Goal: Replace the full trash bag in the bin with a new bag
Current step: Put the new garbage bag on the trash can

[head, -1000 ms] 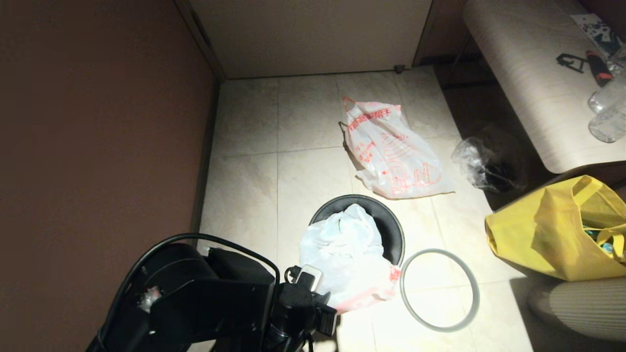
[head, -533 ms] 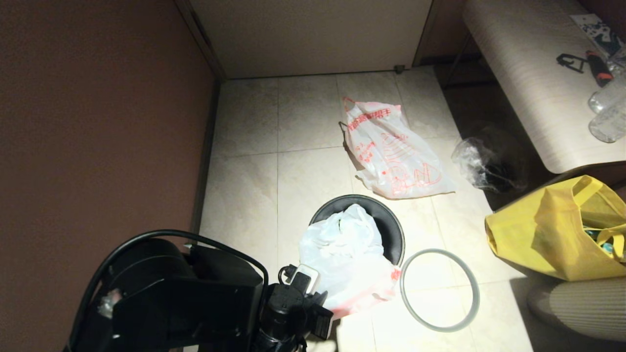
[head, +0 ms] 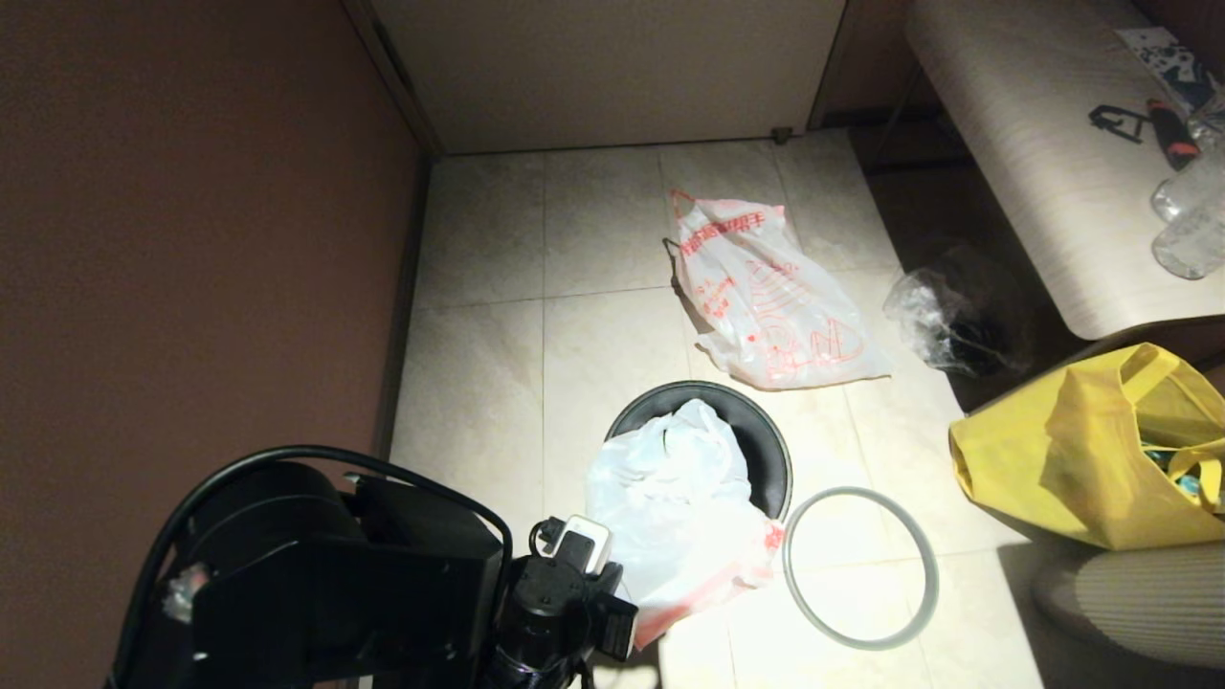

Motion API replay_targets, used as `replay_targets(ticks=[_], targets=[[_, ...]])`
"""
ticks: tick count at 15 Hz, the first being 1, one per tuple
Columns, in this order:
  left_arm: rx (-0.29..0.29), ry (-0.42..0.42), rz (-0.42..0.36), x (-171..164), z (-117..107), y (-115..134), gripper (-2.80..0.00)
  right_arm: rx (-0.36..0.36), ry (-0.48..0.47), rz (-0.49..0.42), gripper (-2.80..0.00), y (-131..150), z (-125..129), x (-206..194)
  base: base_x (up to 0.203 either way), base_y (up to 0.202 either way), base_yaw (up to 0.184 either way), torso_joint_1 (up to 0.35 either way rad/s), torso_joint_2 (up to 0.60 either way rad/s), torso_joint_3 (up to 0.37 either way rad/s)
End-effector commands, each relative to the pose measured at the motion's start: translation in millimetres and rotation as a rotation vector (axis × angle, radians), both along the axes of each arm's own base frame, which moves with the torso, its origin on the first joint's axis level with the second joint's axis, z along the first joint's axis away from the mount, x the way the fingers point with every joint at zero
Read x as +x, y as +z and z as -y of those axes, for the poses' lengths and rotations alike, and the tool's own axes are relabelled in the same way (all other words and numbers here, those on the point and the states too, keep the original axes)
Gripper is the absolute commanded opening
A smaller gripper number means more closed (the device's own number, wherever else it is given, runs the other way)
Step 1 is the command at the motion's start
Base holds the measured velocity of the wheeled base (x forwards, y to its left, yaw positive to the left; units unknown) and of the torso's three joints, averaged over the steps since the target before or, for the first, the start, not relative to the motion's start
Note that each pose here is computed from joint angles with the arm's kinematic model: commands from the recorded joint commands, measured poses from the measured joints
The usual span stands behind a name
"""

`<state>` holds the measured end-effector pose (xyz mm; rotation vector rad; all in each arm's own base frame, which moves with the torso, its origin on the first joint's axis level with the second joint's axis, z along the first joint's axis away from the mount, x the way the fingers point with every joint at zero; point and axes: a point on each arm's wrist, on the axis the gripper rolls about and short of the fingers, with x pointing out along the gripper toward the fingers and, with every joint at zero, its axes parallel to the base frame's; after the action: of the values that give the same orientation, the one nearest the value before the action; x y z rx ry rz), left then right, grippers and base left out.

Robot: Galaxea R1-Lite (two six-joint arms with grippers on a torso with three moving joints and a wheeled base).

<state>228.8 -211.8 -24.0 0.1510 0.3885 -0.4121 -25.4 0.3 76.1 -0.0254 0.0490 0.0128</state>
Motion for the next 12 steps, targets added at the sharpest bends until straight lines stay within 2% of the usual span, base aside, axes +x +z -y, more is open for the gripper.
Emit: replay_targets(ticks=[1, 2, 3, 8, 12], targets=[[-0.009, 0.001, 0.009, 1, 1, 1, -2.80, 0.001, 0.000, 0.000, -2.80, 0, 0, 0, 0.000, 0.000, 0.000, 0.000, 0.00, 0.000], [-0.007, 0.003, 0.006, -1, 0, 2, -2.80, 0.000, 0.000, 0.000, -2.80, 0, 0, 0, 0.000, 0.000, 0.000, 0.000, 0.00, 0.000], [-0.002, 0.000, -0.001, -3, -1, 1, 0.00, 0.000, 0.001, 0.000, -2.80, 0, 0, 0, 0.000, 0.000, 0.000, 0.000, 0.00, 0.000], [-0.008, -0.006, -0.008, -6, -1, 3, 0.00, 0.000, 0.000, 0.000, -2.80, 0, 0, 0, 0.000, 0.000, 0.000, 0.000, 0.00, 0.000], [-0.054, -0.029, 0.040, 8, 12, 6, 0.00, 0.000, 0.002, 0.000, -2.80, 0, 0, 0, 0.000, 0.000, 0.000, 0.000, 0.00, 0.000]])
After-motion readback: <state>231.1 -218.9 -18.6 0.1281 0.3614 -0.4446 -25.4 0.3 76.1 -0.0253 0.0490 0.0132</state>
